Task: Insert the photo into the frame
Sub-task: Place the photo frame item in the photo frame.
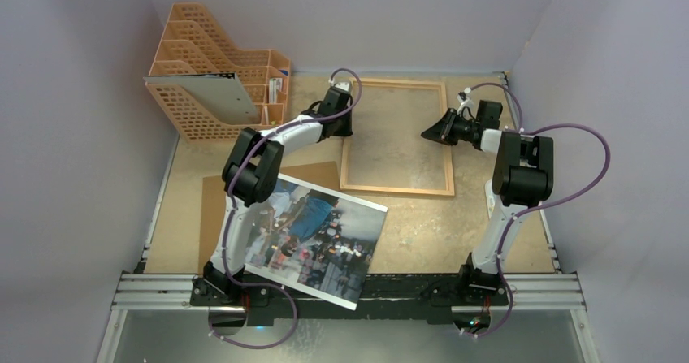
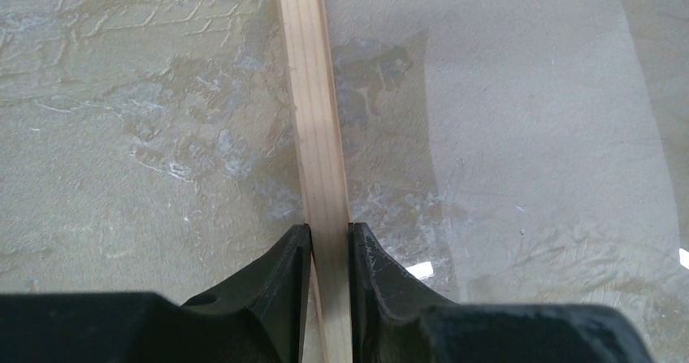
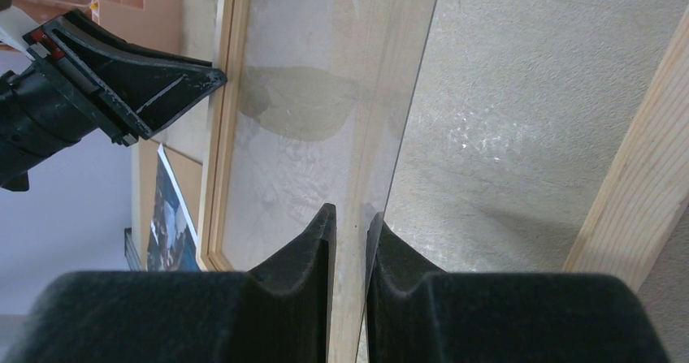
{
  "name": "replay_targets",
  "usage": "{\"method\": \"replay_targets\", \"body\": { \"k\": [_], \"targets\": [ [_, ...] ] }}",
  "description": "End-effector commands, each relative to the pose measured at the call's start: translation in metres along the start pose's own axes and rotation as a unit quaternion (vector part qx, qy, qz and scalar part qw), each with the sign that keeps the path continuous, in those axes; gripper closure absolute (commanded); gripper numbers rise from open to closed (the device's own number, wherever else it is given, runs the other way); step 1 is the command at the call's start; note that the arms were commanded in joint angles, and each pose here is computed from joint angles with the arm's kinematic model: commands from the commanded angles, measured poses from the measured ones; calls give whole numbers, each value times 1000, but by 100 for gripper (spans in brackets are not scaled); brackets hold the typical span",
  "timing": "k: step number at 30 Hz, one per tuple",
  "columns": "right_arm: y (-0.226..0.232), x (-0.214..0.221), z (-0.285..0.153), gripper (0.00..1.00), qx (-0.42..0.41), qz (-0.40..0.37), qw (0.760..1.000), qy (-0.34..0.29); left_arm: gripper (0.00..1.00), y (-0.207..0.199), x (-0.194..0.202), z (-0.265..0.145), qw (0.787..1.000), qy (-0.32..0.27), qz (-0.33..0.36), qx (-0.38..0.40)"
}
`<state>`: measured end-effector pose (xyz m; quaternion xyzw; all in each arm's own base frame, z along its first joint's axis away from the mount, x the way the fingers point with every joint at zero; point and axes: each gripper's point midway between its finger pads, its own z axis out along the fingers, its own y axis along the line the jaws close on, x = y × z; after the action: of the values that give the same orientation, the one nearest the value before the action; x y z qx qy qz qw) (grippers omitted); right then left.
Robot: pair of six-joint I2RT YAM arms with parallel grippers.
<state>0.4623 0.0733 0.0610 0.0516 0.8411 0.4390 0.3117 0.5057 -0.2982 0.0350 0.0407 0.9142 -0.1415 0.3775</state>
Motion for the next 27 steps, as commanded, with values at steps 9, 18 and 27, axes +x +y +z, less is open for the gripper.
{"method": "replay_targets", "body": {
  "k": [9,18,27],
  "targets": [
    [16,-4,-1,79,-12,-4,1000,5,77,31,63,23,992,96,53,-70],
    [18,-7,-2,75,-11,-6,1000,3,75,40,74,27,985,119,74,-104],
    [29,-13,-9,69,-10,-8,1000,-1,82,46,77,27,983,122,75,-115]
  ]
}}
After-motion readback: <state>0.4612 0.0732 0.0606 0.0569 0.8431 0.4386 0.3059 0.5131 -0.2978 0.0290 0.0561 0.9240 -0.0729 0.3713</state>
